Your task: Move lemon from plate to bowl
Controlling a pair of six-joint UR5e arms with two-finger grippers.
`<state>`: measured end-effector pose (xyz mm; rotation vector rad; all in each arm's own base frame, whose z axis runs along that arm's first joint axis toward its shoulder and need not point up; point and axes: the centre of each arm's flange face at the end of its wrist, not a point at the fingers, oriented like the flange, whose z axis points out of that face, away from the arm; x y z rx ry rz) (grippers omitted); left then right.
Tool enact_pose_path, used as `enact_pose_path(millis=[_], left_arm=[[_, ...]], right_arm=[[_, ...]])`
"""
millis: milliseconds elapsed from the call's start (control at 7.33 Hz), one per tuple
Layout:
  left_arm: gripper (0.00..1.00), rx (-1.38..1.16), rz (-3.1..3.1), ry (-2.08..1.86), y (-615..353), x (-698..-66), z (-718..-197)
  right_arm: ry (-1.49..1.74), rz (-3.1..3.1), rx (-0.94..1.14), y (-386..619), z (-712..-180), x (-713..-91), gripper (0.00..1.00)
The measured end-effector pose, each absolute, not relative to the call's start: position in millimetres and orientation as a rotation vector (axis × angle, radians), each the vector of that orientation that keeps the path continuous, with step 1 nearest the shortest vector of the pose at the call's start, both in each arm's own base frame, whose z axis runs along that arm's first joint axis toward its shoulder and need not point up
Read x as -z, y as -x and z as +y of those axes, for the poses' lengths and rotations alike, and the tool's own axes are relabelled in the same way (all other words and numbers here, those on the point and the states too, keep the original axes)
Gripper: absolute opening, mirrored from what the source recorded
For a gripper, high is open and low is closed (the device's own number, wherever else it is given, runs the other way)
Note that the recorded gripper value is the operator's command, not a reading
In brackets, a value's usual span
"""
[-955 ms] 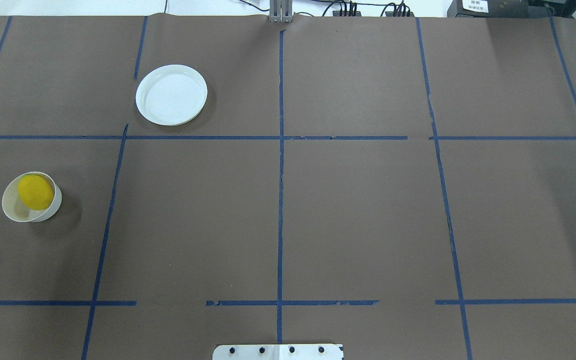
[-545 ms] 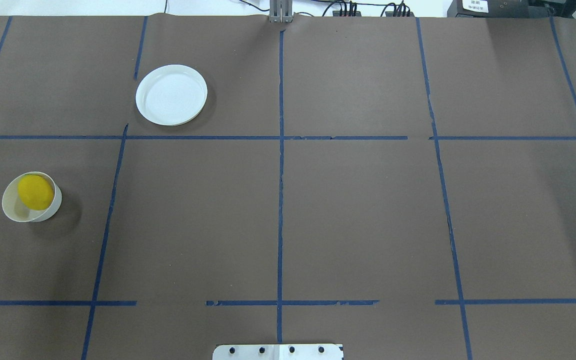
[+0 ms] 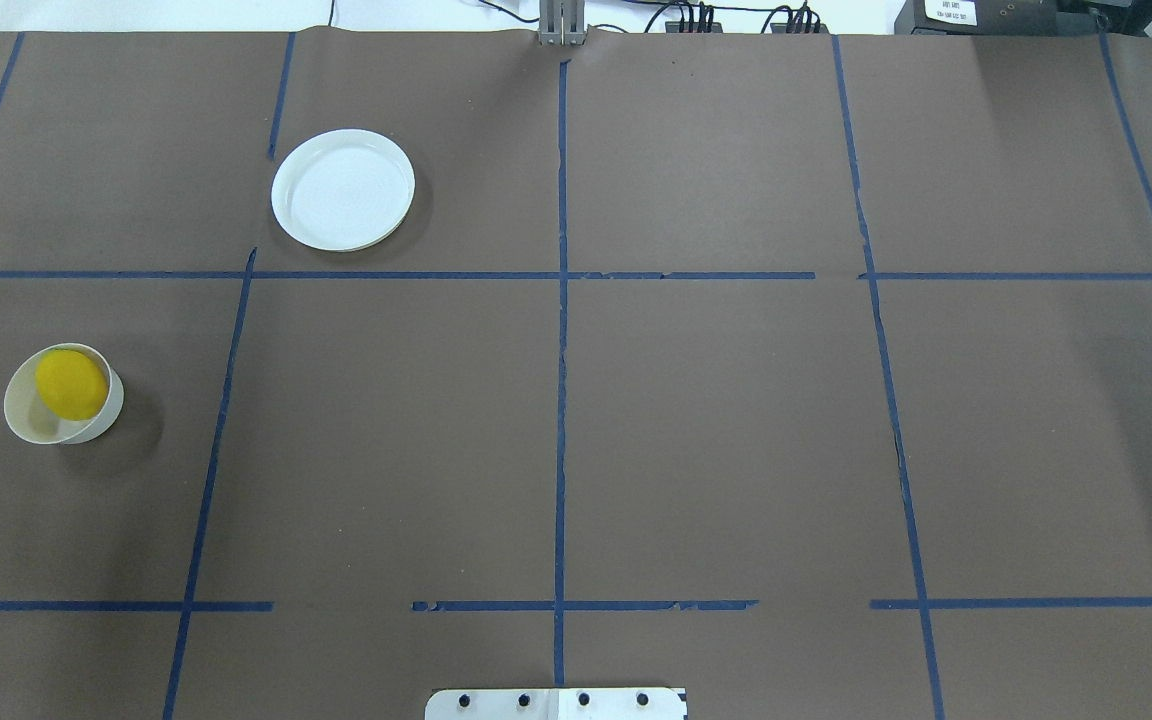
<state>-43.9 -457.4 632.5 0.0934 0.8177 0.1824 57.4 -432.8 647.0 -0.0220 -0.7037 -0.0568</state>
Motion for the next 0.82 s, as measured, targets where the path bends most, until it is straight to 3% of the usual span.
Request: enact_pose_path(millis=[818], left_arm=[[1.00,-0.184,0.817,-0.099,43.9,-629.3,-458.2]], right_arm=[[0.022,-0.703,0.057,-57.4,-432.8,-647.0,1.00]])
